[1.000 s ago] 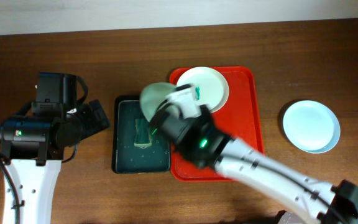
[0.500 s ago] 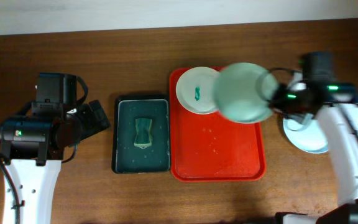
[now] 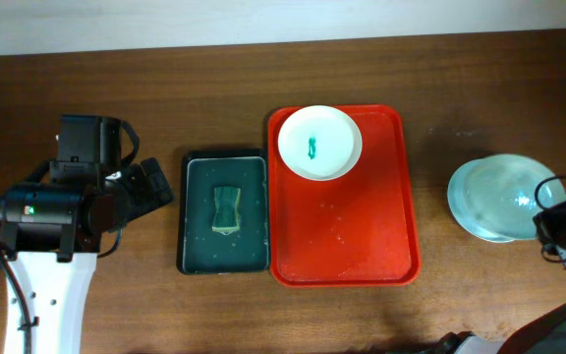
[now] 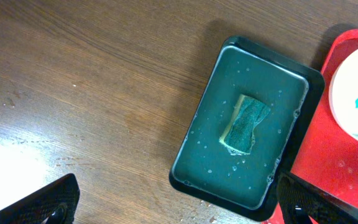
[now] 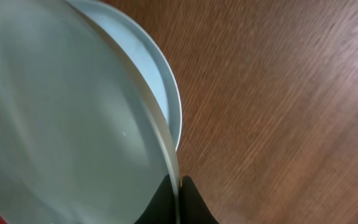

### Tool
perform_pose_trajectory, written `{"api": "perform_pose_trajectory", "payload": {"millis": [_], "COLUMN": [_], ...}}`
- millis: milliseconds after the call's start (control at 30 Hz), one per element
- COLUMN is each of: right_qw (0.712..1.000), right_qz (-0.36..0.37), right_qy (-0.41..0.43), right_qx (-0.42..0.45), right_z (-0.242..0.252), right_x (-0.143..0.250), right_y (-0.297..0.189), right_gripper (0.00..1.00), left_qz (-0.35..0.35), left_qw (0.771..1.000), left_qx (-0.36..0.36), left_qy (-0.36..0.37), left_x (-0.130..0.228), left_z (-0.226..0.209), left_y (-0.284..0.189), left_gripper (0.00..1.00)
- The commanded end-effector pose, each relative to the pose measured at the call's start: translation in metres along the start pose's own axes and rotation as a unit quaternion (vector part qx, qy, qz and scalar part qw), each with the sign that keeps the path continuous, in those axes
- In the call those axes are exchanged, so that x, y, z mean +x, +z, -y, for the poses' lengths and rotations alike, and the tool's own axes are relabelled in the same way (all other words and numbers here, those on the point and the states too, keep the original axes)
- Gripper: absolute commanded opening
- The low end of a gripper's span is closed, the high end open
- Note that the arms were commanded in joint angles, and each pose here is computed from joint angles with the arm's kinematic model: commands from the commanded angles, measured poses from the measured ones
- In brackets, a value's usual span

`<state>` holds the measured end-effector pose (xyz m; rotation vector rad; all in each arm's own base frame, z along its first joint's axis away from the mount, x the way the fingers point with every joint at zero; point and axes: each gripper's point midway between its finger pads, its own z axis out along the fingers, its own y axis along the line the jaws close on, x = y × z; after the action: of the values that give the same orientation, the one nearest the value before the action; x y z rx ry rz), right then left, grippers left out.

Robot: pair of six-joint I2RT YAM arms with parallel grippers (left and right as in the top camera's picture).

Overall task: Clean dirty plates on tray and stack at the side
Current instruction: 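Carry the mint green plate right and stack it on the light blue plate, then grasp the white plate rim with the right gripper and pull it toward the tray edge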

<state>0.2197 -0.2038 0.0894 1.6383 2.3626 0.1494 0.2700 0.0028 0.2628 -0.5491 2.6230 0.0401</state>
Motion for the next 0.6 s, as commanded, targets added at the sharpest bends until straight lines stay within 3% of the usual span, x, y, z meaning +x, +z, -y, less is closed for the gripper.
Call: {"api": "perform_pose_trajectory", "payload": {"millis": [0, 33, 200, 300, 467, 567], "right_qw": [1.000, 1.000, 0.994, 0.972, 0.915, 0.863], "right_qz": [-0.009, -0.006, -0.042, -0.061, -0.055, -0.021], "right_qy": [-0.001, -0.003, -0.030, -0.137, -0.349, -0.471], "right_qx": [-0.012, -0.012, -0.095, -0.183, -0.195, -0.183], "right_z": [-0.004, -0.005, -0.045, -0.101, -0.170, -0.209], "right_x": [0.007, 0.006, 0.023, 0.049, 0.107, 0.151], "right_y": [0.005, 0.006, -0.011, -0.047, -0.092, -0.097], "right_gripper": [0.18, 0.33, 0.37, 0.37, 0.38, 0.47], "left_qz": [0.007, 0.007, 0.007, 0.007, 0.007, 0.007], "left_qw": [1.000, 1.000, 1.000, 1.000, 1.000, 1.000], "left_qx": [-0.002, -0.002, -0.002, -0.002, -0.002, -0.002], "left_qy": [-0.002, -0.002, -0.003, -0.003, -0.002, -0.002], "left_x": [-0.002, -0.002, -0.002, -0.002, -0.002, -0.002], "left_z": [-0.003, -0.003, -0.003, -0.003, -0.003, -0.003], "left_y": [-0.002, -0.002, -0.002, -0.002, -0.002, -0.002], "left_gripper": [1.00, 0.99, 0.99, 0.99, 0.99, 0.99]}}
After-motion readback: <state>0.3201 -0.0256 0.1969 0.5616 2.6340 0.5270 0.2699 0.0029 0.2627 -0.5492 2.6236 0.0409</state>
